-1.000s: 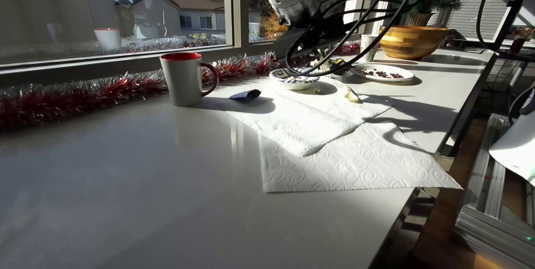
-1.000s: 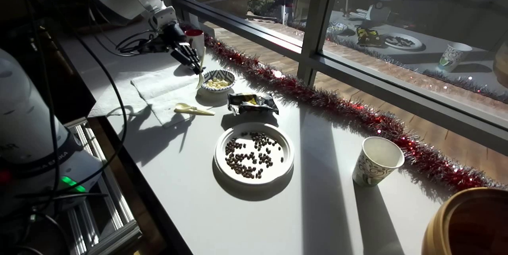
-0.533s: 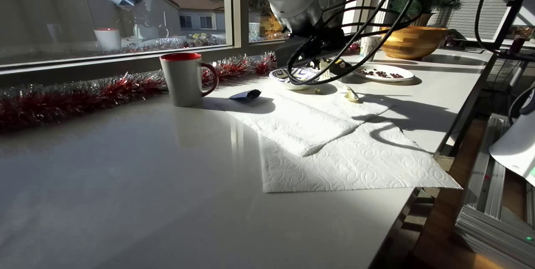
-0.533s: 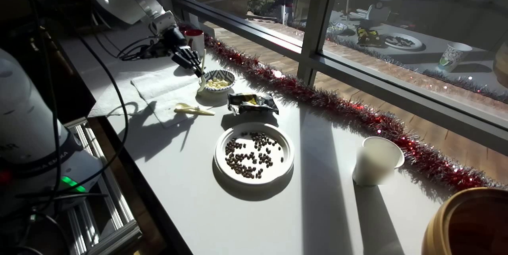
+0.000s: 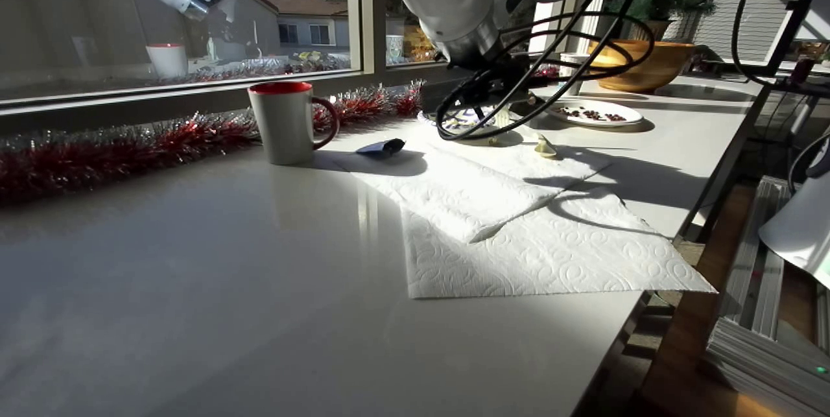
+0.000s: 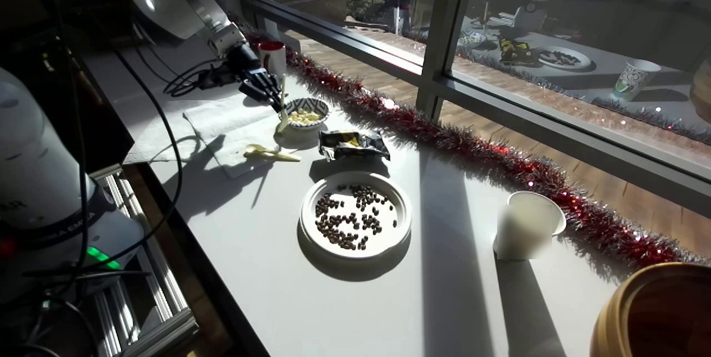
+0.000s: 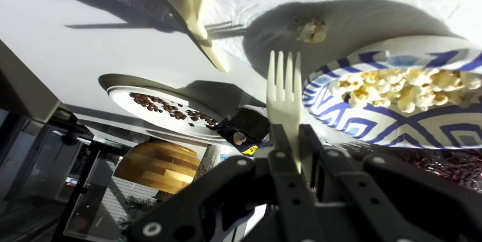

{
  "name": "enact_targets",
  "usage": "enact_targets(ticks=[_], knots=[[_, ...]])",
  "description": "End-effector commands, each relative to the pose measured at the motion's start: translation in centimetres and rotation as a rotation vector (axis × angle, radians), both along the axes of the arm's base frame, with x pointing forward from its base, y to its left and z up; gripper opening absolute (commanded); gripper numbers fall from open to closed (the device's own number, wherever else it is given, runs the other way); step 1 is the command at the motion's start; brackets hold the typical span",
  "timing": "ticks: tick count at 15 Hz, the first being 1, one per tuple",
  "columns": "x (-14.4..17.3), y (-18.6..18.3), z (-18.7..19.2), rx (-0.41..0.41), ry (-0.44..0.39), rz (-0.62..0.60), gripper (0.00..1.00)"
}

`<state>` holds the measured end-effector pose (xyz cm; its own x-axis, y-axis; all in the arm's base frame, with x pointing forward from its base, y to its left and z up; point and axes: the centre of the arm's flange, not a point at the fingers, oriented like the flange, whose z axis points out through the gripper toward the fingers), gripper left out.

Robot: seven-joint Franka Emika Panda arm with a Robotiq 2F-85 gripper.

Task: Use fork to move the small plate and the paper towels to the left

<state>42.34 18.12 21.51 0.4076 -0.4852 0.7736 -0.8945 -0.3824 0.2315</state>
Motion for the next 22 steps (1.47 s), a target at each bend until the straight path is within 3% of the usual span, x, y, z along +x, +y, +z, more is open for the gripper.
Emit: enact_targets(ticks=[1, 5, 6, 10, 11, 22], knots=[[-0.3, 0.1, -0.7, -0.003, -0.08, -0.046, 0.03], [-0.4, 0.2, -0.4, 0.029, -0.125, -0.077, 0.03], [-0.1, 0.0, -0.5, 0.016, -0.084, -0.07, 0.13], [-0.1, 0.0, -0.4, 0.02, -0.095, -0.078, 0.13], [0.1, 0.2, -0.5, 0.024, -0.106, -0.071, 0.03], [0.1, 1.9, -0.6, 0.079, -0.145, -0.031, 0.03]])
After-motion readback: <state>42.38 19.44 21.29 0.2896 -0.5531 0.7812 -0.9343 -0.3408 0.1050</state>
